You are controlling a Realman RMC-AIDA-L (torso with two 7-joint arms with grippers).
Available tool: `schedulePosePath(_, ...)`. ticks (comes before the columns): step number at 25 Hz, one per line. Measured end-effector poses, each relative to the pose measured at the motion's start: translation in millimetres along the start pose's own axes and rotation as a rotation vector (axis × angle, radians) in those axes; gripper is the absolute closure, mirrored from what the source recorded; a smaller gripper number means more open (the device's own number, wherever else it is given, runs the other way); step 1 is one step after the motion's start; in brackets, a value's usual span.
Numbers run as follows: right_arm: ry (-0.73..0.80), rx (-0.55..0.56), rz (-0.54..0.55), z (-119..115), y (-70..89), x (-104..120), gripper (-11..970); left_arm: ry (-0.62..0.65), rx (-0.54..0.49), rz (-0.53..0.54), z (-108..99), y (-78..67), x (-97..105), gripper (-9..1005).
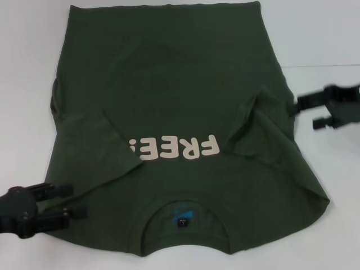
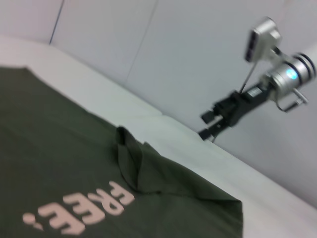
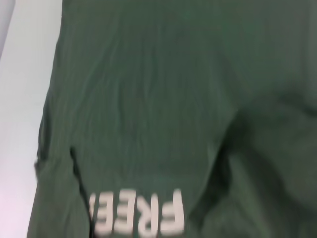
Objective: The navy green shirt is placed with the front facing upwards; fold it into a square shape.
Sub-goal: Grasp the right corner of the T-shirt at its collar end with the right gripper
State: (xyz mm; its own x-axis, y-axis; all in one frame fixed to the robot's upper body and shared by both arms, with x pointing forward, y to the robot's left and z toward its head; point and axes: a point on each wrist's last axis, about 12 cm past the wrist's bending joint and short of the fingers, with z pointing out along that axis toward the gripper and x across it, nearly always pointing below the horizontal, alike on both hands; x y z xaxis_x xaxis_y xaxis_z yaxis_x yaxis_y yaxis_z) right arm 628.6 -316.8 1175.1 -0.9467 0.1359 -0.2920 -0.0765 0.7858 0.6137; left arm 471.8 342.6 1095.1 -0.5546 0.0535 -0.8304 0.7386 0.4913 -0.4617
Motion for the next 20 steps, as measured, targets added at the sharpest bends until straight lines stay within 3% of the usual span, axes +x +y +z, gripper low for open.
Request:
schedulePosePath(7, 0.178, 0.08, -0.012, 4.8, -8.9, 25.0, 70, 0.07, -0.022, -0.199, -18.6, -0.6, -10.1, 203)
schedulePosePath(12, 0.231, 0.137, -0.024, 8.8, -16.1, 38.4, 70, 0.108, -0.06, -0.285, -26.7, 0.3, -9.7, 203)
schedulePosePath(20, 0.247, 0.123, 0.003, 14.5, -29.8, 59.8, 71, 0.131, -0.077, -0.316, -24.9, 3.1, -6.1, 203)
